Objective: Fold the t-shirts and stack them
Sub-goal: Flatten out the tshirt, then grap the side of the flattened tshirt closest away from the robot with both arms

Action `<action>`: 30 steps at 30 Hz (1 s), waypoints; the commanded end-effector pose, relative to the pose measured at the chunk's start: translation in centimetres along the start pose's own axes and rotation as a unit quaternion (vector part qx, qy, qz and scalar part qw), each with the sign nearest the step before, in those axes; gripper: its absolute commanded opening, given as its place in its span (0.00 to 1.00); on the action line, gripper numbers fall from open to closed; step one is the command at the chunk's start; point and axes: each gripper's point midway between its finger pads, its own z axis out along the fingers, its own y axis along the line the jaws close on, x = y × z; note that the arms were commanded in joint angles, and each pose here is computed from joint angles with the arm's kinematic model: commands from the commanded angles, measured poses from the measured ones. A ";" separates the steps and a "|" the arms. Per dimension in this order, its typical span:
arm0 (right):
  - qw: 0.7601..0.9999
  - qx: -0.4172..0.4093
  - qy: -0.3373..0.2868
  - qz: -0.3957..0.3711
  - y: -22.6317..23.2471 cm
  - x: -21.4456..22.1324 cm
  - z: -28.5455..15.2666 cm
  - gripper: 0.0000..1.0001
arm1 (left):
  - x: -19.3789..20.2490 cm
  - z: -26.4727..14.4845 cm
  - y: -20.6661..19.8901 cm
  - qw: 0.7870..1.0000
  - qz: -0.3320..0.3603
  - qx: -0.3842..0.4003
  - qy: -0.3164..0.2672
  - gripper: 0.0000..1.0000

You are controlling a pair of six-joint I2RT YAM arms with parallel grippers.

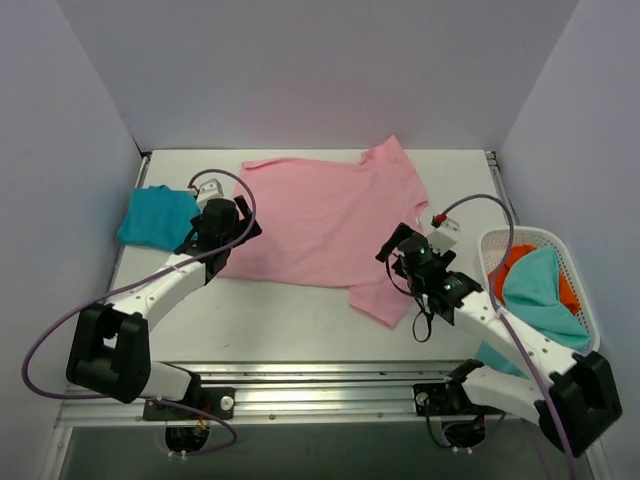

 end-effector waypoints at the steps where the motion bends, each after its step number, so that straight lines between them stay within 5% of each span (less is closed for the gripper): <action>1: 0.999 0.014 -0.021 0.040 -1.4 0.5 -3.8 1.00 | -0.1 -2.3 -0.4 0.999 -0.034 -0.001 -0.026 0.95; 9: 0.998 0.005 -0.007 0.055 -5.4 0.6 -9.8 1.00 | 4.9 -3.4 2.0 0.998 -0.043 -0.045 0.009 0.95; 16: 0.993 -0.011 0.115 0.024 -4.7 9.2 -6.4 1.00 | 8.9 -2.2 3.9 0.994 -0.061 -0.082 0.032 0.95; 24: 0.976 -0.037 0.197 0.082 -5.2 15.3 -5.9 1.00 | 8.5 -1.9 4.8 0.993 -0.088 -0.080 0.023 0.94; 30: 0.981 -0.026 0.173 0.083 -6.0 14.0 -6.6 1.00 | 7.8 -1.1 5.3 0.992 -0.101 -0.076 0.013 0.94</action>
